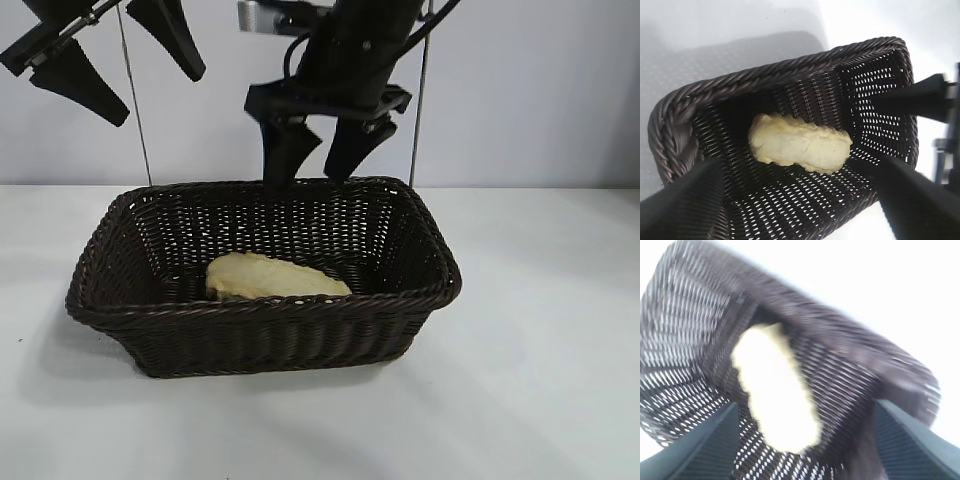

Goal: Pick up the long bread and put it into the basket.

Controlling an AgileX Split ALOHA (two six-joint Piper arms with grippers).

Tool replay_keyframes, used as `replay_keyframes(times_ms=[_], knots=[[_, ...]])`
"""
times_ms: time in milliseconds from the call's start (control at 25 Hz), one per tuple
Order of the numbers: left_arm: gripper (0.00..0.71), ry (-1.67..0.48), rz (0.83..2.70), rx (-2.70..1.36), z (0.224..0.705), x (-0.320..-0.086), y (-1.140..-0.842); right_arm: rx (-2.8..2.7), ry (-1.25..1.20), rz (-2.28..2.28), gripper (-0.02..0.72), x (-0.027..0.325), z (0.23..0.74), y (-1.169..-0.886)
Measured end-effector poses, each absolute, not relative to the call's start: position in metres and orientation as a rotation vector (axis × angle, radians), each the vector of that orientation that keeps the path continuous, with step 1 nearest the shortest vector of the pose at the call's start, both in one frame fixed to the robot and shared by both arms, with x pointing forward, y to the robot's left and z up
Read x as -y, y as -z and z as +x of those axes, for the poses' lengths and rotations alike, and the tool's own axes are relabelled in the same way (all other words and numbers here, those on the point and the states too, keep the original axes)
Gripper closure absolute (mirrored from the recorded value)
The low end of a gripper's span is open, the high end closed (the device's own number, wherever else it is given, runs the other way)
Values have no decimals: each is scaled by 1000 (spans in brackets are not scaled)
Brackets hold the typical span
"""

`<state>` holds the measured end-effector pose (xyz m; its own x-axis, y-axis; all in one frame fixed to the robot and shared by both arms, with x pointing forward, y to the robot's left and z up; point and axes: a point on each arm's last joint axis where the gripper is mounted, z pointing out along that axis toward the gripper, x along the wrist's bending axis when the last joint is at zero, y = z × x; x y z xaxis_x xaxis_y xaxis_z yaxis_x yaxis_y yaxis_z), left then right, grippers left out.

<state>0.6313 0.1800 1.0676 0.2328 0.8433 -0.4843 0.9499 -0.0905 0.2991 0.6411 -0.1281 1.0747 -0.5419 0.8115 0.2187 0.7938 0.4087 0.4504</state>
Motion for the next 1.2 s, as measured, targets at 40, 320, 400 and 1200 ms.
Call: replay_keyframes(times_ms=[40,320,400,1200], knots=[[105,252,1961,-1639,631,-180,-1068,-2598,-822,1525,164,136,643,-1077],[105,252,1961,-1639,631,-180,-1068,-2559,-853,1670,164,155,647,-1079],[105,252,1961,-1639,631,-180,-1068,-2575,-838,1679,164,156,645,-1079],[105,252,1961,-1639,631,-180,-1068,-2578,-830,1696,164,156,644,-1078]])
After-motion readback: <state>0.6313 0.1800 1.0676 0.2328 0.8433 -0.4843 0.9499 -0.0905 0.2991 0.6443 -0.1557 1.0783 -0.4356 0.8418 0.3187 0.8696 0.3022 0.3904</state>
